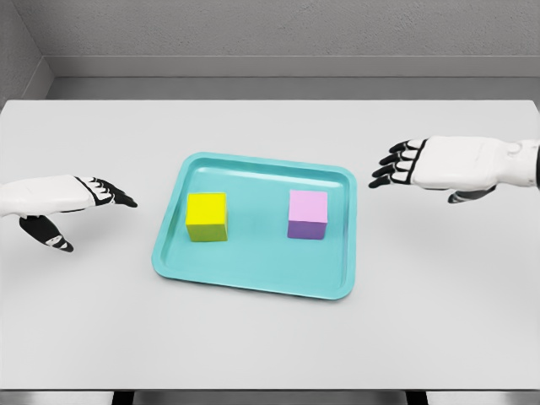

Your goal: Push two cubes

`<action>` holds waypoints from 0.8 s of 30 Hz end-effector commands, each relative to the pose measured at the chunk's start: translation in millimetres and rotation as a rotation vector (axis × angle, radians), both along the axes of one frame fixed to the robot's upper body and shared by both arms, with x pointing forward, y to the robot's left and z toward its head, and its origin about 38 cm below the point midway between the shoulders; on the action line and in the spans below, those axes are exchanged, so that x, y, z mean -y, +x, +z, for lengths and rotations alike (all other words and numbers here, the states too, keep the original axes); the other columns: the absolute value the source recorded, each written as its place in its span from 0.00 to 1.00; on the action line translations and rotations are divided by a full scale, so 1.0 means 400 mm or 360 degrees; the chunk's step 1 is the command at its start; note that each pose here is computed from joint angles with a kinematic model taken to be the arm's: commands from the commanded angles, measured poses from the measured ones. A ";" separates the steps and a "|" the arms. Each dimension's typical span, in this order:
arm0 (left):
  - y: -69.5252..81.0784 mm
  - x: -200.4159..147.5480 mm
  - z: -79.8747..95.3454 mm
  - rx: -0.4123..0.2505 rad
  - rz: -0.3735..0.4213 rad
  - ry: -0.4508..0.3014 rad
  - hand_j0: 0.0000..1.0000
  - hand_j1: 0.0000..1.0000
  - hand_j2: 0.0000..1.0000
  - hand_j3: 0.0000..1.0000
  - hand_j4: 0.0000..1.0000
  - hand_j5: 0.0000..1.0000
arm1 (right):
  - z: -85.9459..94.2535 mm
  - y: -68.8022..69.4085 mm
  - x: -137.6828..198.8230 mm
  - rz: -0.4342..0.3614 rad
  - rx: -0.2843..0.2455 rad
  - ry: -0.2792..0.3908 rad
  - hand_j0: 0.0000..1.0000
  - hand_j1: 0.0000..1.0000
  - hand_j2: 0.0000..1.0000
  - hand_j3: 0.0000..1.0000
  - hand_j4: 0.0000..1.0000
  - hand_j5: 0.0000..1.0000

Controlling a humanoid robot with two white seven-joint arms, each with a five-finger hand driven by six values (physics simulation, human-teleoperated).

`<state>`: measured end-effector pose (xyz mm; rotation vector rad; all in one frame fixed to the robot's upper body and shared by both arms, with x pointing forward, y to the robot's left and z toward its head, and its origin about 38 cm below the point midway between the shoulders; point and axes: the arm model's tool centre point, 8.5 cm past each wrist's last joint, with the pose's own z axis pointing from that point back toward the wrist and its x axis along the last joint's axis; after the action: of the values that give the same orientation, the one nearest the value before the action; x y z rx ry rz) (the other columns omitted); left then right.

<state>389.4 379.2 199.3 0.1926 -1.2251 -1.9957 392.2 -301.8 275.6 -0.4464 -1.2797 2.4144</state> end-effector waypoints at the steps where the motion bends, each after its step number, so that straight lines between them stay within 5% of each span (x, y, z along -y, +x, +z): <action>1: 0.000 -0.002 0.001 -0.0003 0.0008 -0.0006 1.00 1.00 1.00 1.00 1.00 1.00 | 0.002 -0.005 -0.007 0.0014 0.0001 0.0002 1.00 1.00 1.00 1.00 1.00 1.00; 7: 0.030 -0.028 -0.017 -0.0017 0.0092 -0.0015 1.00 1.00 1.00 1.00 1.00 1.00 | 0.007 -0.006 0.002 0.0003 0.0006 -0.0005 1.00 1.00 1.00 1.00 1.00 1.00; 8: 0.042 0.001 -0.030 -0.0016 0.0038 0.0049 0.97 0.97 0.97 0.97 0.97 0.97 | 0.011 -0.005 0.007 -0.0007 0.0011 -0.0006 1.00 1.00 1.00 1.00 1.00 1.00; 9: 0.062 0.041 -0.030 0.0032 -0.0024 0.0101 0.83 0.83 0.83 0.83 0.83 0.83 | 0.012 -0.004 0.008 -0.0009 0.0013 -0.0006 1.00 1.00 1.00 1.00 1.00 1.00; 10: 0.077 0.067 -0.015 0.0092 -0.0067 0.0142 0.61 0.61 0.61 0.61 0.61 0.61 | 0.011 -0.004 0.007 -0.0006 0.0011 -0.0007 0.92 0.92 0.92 0.92 0.92 0.92; 11: 0.083 0.061 0.004 0.0122 -0.0057 0.0144 0.49 0.49 0.49 0.49 0.49 0.49 | 0.009 -0.006 0.004 0.0000 0.0008 -0.0008 0.60 0.60 0.60 0.60 0.60 0.60; 12: 0.081 0.036 0.014 0.0126 -0.0028 0.0171 0.24 0.24 0.24 0.24 0.24 0.24 | 0.001 -0.008 -0.001 0.0010 -0.0005 -0.0010 0.30 0.30 0.30 0.30 0.30 0.30; 13: 0.077 0.036 0.014 0.0121 -0.0035 0.0176 0.03 0.03 0.03 0.03 0.03 0.03 | -0.022 -0.014 -0.006 0.0021 -0.0045 -0.0021 0.12 0.12 0.12 0.12 0.12 0.12; 15: 0.073 0.040 0.008 0.0109 -0.0045 0.0171 0.04 0.04 0.04 0.04 0.04 0.04 | -0.068 -0.023 -0.023 0.0061 -0.0114 -0.0069 0.11 0.11 0.11 0.11 0.11 0.11; 21: 0.040 0.161 0.049 0.0207 -0.0288 0.0135 0.02 0.02 0.02 0.02 0.02 0.02 | -0.113 -0.018 -0.077 0.0142 -0.0102 -0.0131 0.11 0.11 0.11 0.11 0.11 0.11; 24: 0.061 0.219 0.050 0.0257 -0.0347 0.0115 0.02 0.02 0.02 0.02 0.02 0.02 | -0.126 -0.015 -0.110 0.0181 -0.0114 -0.0100 0.13 0.13 0.13 0.13 0.13 0.13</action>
<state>415.4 309.2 223.0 0.2950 -1.2917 -2.2272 386.4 -266.2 231.0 -0.3312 -1.2193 2.5409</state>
